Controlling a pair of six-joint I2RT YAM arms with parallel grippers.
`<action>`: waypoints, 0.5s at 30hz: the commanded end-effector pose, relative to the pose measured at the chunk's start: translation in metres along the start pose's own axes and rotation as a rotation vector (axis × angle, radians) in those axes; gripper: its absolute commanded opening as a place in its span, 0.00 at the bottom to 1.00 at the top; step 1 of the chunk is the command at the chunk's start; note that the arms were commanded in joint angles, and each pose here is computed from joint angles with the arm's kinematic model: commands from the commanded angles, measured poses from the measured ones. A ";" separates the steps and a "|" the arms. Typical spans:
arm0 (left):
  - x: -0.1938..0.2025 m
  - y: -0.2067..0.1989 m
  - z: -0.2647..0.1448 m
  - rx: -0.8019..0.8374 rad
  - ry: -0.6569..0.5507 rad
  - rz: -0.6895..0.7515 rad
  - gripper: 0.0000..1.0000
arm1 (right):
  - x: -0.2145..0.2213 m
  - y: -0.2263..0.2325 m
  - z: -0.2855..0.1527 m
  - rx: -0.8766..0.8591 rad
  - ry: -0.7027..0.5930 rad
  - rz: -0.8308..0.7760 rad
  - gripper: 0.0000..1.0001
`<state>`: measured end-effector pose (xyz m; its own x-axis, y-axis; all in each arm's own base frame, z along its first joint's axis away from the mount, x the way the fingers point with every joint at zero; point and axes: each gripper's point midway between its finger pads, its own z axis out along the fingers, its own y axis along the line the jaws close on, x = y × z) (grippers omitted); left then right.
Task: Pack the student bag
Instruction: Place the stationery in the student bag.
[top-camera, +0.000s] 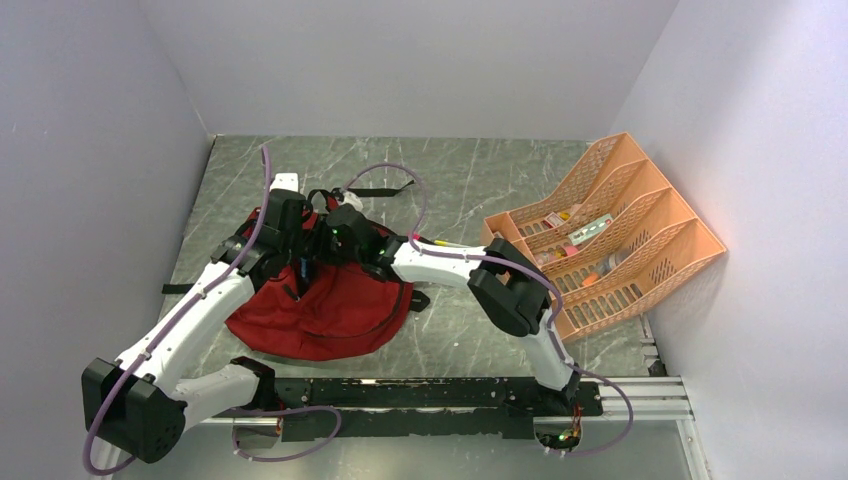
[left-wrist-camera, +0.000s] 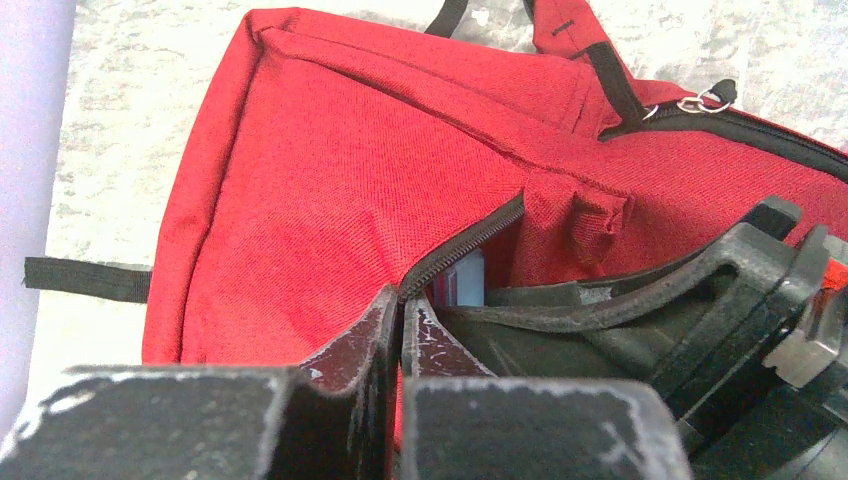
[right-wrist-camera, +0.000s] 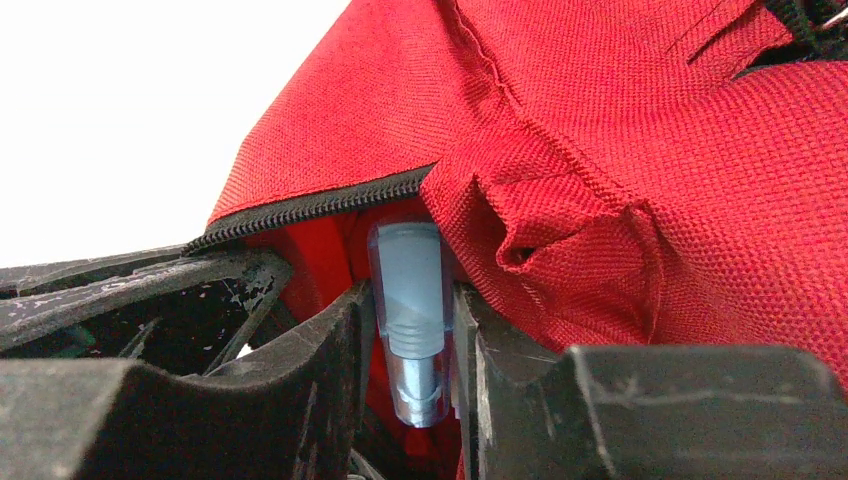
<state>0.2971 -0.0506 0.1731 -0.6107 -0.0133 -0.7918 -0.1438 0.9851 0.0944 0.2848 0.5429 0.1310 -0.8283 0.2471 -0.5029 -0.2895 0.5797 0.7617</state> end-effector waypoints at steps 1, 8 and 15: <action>-0.017 0.003 -0.003 0.000 -0.062 -0.039 0.05 | -0.012 0.008 -0.003 0.003 -0.042 -0.038 0.38; -0.016 0.003 -0.002 0.000 -0.059 -0.039 0.05 | -0.017 0.011 -0.009 0.012 -0.047 -0.066 0.41; -0.016 0.004 -0.002 -0.003 -0.058 -0.039 0.05 | -0.027 0.012 -0.042 0.005 -0.092 -0.137 0.40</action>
<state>0.2973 -0.0495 0.1730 -0.6109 -0.0162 -0.7916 -0.1475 0.9846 0.0937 0.2856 0.5326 0.1322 -0.8012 0.2177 -0.5574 -0.3313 0.6143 0.7161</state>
